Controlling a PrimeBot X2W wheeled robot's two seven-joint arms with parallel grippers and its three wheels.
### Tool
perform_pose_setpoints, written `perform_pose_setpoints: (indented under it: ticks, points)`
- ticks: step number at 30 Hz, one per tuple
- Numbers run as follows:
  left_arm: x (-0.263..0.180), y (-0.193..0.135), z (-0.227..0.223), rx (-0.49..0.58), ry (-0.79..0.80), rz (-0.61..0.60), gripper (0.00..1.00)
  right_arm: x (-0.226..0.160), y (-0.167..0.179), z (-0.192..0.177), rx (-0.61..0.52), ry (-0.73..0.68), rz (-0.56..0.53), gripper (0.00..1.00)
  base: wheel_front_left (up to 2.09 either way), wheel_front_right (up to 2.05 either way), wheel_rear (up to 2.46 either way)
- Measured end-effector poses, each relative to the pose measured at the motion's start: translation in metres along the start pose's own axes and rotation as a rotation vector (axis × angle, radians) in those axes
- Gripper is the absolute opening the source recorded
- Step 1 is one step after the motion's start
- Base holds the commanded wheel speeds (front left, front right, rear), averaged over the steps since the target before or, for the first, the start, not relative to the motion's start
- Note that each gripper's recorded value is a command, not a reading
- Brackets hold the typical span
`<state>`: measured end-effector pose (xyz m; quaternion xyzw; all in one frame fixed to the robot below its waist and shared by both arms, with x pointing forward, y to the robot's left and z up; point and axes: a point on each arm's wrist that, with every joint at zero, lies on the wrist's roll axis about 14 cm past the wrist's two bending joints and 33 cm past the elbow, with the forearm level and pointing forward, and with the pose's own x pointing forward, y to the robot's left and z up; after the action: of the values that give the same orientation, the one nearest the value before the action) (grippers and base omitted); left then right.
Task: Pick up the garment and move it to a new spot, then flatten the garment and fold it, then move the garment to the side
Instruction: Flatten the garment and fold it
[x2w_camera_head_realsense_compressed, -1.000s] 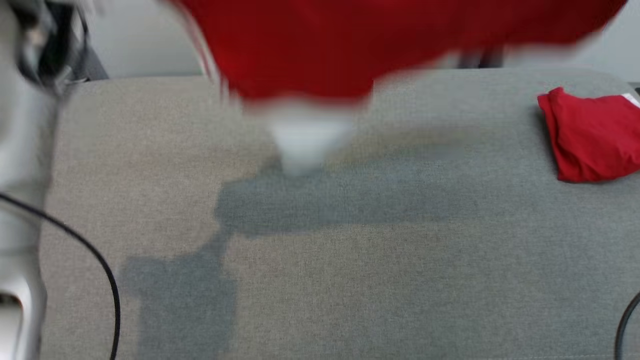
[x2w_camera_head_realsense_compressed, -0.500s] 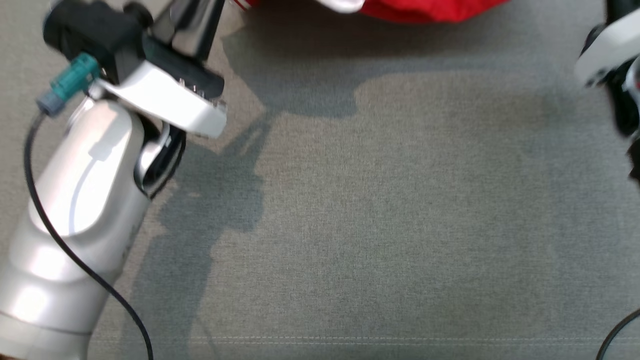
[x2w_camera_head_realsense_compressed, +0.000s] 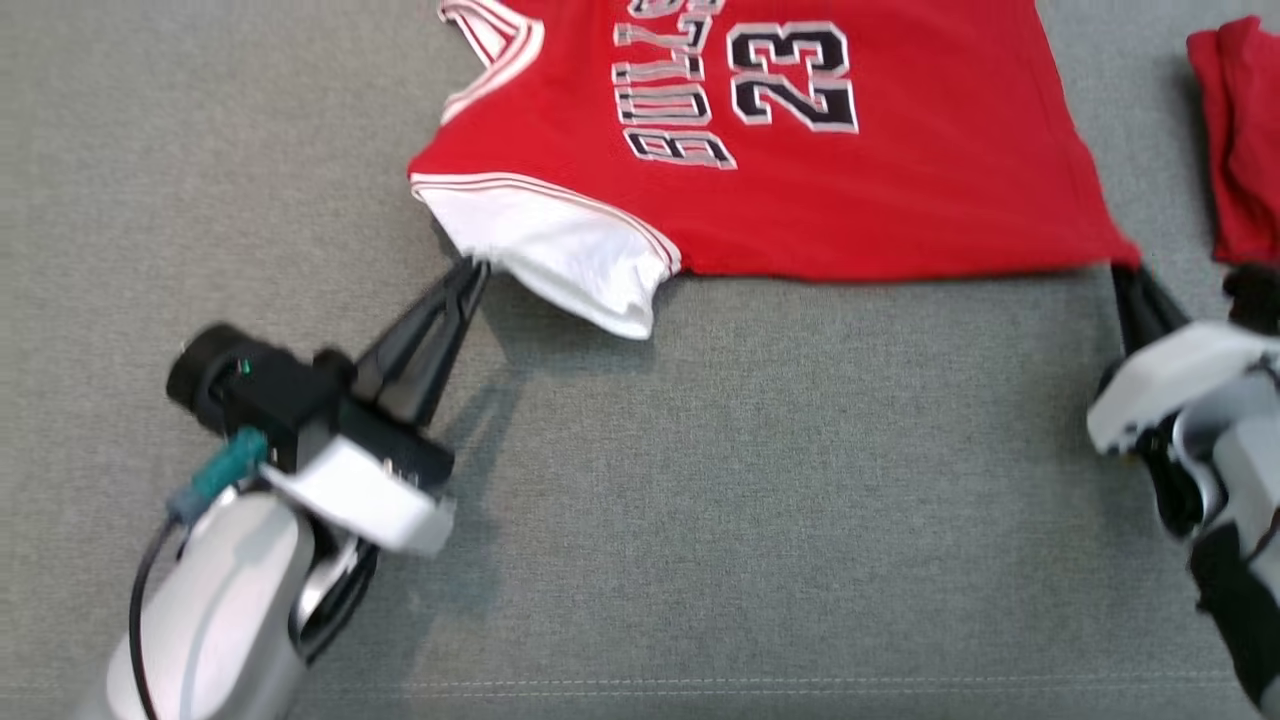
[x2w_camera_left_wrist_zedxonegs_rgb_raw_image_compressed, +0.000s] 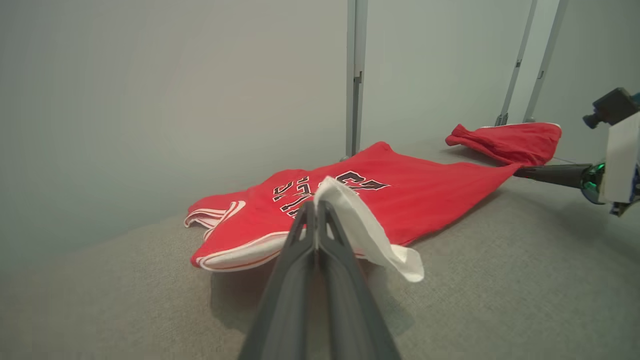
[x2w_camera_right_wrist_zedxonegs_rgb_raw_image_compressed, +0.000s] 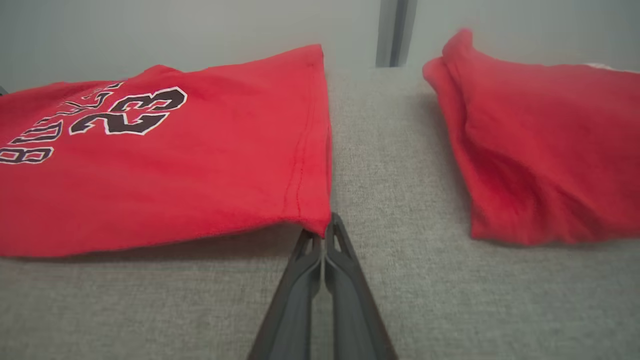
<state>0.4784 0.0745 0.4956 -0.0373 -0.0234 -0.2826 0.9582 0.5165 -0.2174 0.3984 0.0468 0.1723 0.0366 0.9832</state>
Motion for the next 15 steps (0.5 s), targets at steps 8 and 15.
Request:
perform_pose_setpoints:
  ticks: [8,15]
  points:
    - [-0.059,-0.023,0.004,-0.02,0.014,0.031,0.0,-0.047,0.002,-0.04,0.043,0.088,0.01,0.0,0.0,0.0,0.0]
    - [-0.091,-0.034,0.01,-0.013,0.013,0.046,0.0,-0.067,-0.013,-0.033,0.053,0.068,-0.012,0.0,0.0,0.0,0.0]
